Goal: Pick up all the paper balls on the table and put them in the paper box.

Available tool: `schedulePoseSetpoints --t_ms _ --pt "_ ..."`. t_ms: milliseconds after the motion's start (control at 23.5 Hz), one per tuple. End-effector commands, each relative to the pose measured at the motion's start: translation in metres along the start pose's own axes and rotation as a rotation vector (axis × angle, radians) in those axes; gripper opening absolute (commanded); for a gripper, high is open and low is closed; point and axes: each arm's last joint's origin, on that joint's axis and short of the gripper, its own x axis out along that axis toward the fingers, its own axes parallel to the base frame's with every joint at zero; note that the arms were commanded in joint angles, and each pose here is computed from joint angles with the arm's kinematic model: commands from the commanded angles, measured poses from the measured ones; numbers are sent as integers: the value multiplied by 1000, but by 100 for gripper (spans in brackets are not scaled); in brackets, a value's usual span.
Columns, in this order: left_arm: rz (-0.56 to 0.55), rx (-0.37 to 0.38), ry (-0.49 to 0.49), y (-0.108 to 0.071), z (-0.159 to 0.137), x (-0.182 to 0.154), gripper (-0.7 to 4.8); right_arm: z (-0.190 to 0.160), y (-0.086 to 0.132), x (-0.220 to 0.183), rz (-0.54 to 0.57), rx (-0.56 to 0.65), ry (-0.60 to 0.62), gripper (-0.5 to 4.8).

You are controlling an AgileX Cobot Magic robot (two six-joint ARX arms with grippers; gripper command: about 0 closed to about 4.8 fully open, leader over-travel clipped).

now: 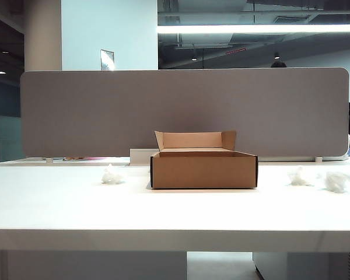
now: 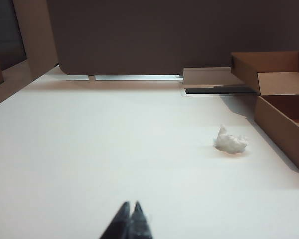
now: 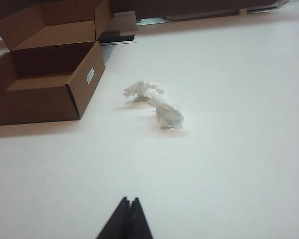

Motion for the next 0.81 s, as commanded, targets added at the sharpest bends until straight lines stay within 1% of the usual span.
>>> schedulePoseSetpoints --t_ms 43,383,553,596,638,723,808 --pt "2 -1 -11 0 2 0 -5 -1 0 1 -2 2 -5 -1" --pt "-4 -1 -16 0 2 0 -5 0 0 1 -1 1 -13 -1" --pt "-11 -6 -67 0 7 0 -6 0 0 1 -3 4 -13 -1" --pt "-12 -17 -79 0 8 0 -6 0 0 1 -3 4 -16 -1" --pt "-17 -51 -93 0 10 -1 -6 1 0 1 -1 3 -21 -1" --pt "-24 -90 -97 0 11 -1 -5 1 0 1 2 8 -25 -1" --pt "-80 -119 -94 -2 11 -1 -5 2 1 1 35 85 -29 -1"
